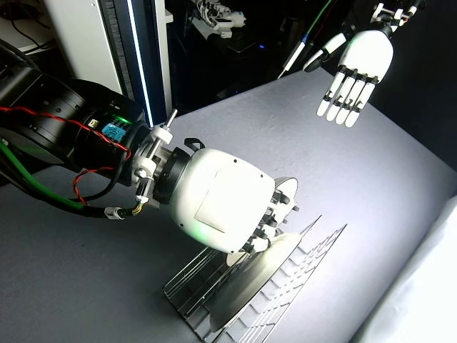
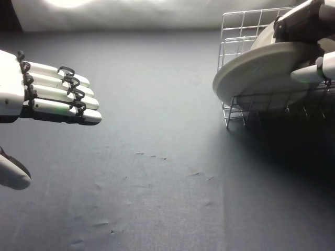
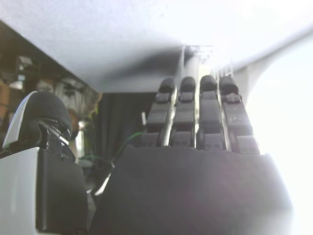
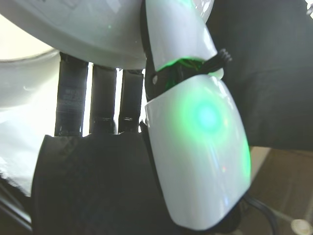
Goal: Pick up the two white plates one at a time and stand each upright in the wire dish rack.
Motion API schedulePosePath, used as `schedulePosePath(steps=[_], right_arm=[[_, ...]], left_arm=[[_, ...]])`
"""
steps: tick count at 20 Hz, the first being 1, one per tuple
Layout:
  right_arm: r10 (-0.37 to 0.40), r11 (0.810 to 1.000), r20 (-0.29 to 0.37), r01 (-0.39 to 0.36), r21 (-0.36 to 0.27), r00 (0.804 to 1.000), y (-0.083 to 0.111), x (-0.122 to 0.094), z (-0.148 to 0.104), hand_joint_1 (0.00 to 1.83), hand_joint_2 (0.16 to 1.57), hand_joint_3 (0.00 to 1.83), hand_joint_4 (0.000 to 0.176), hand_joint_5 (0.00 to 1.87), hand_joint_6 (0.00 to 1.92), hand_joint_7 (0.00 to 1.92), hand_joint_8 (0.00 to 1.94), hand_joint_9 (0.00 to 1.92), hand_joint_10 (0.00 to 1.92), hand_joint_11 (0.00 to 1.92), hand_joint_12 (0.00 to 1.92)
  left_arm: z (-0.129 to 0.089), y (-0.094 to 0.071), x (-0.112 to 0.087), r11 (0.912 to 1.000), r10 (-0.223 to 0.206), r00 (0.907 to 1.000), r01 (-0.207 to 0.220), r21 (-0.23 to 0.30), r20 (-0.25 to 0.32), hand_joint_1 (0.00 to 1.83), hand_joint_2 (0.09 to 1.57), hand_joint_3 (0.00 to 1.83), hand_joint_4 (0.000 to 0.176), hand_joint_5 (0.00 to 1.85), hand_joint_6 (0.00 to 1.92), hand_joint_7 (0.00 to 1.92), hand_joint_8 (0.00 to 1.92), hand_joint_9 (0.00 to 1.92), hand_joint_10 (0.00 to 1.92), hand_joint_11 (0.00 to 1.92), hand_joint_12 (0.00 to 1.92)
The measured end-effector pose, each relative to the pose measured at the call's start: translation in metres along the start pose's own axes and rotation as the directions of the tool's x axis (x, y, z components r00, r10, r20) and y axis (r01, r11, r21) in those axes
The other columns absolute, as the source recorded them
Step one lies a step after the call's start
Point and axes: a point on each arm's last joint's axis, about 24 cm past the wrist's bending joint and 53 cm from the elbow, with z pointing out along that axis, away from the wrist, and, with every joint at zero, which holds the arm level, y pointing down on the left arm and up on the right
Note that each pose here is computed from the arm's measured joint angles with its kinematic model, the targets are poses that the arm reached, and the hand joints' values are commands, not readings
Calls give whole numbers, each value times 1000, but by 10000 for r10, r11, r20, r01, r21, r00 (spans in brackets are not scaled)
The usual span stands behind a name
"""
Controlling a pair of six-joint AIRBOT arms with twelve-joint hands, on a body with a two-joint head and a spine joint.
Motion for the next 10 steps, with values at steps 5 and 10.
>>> schedulePosePath(steps=[5, 10], right_arm=[[-312, 9988, 27, 313, -374, 9995, 9, 0, 0, 1221, 1012, 0, 0, 238, 0, 241, 0, 210, 2, 0, 639], [-630, 9919, -5, 625, -1106, 9980, 36, 5, -2, 1110, 925, 0, 0, 5, 0, 1, 0, 1, 0, 0, 151]], left_arm=[[3, 0, 0, 10000, 38, 10000, -38, 9, -12, 0, 1119, 0, 0, 0, 0, 0, 0, 0, 0, 0, 0], [-3, -1, -9, 9995, 329, 9985, -329, -9, 439, 0, 1123, 1, 0, 0, 0, 0, 0, 0, 0, 0, 0]])
